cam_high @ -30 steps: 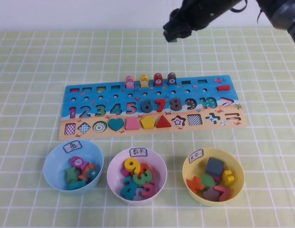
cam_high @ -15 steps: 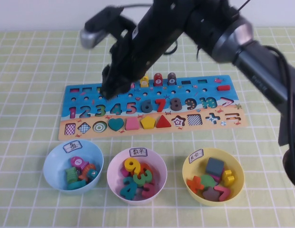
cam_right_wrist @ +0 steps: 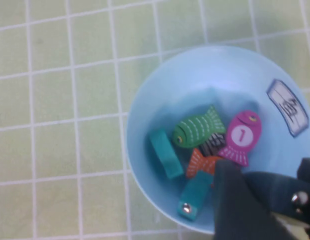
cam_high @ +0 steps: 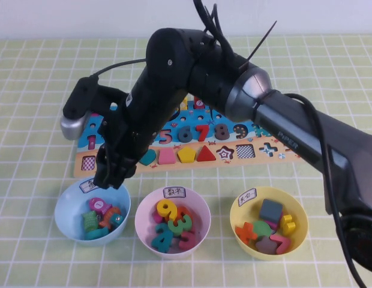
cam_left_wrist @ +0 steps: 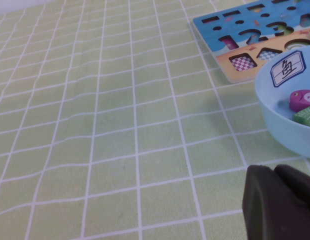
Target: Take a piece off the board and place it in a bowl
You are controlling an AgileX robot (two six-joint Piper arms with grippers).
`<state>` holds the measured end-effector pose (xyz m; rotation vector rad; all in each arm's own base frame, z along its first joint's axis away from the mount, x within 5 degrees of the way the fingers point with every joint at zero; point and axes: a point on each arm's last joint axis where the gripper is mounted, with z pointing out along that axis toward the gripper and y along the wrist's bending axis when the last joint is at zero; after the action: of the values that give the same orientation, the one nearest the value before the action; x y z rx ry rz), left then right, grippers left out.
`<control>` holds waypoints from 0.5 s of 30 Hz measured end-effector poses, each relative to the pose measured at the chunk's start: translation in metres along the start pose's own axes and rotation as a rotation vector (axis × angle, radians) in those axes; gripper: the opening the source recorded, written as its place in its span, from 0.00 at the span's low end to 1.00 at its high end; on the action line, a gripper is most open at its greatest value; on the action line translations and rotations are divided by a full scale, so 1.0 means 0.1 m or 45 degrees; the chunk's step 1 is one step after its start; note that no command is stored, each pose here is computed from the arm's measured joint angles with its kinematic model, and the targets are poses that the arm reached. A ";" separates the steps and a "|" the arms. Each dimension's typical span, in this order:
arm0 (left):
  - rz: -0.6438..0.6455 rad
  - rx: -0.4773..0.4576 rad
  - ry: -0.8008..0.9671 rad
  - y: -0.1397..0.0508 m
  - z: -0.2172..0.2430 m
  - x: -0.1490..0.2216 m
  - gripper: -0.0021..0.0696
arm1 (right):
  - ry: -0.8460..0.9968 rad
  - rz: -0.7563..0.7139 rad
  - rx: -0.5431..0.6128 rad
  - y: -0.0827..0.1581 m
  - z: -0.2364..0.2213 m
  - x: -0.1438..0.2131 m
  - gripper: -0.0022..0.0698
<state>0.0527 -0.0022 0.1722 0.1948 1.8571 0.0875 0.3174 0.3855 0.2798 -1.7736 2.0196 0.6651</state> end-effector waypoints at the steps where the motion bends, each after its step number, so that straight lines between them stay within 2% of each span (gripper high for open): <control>1: 0.000 0.000 0.000 0.00 0.00 0.00 0.02 | 0.000 -0.023 -0.007 0.00 0.02 0.00 0.34; 15: 0.000 0.000 0.000 0.00 0.00 0.00 0.02 | -0.052 -0.238 -0.184 -0.04 0.47 0.10 0.34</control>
<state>0.0527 -0.0022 0.1722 0.1948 1.8571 0.0875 0.3187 0.4041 0.2348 -1.9841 1.7908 0.7979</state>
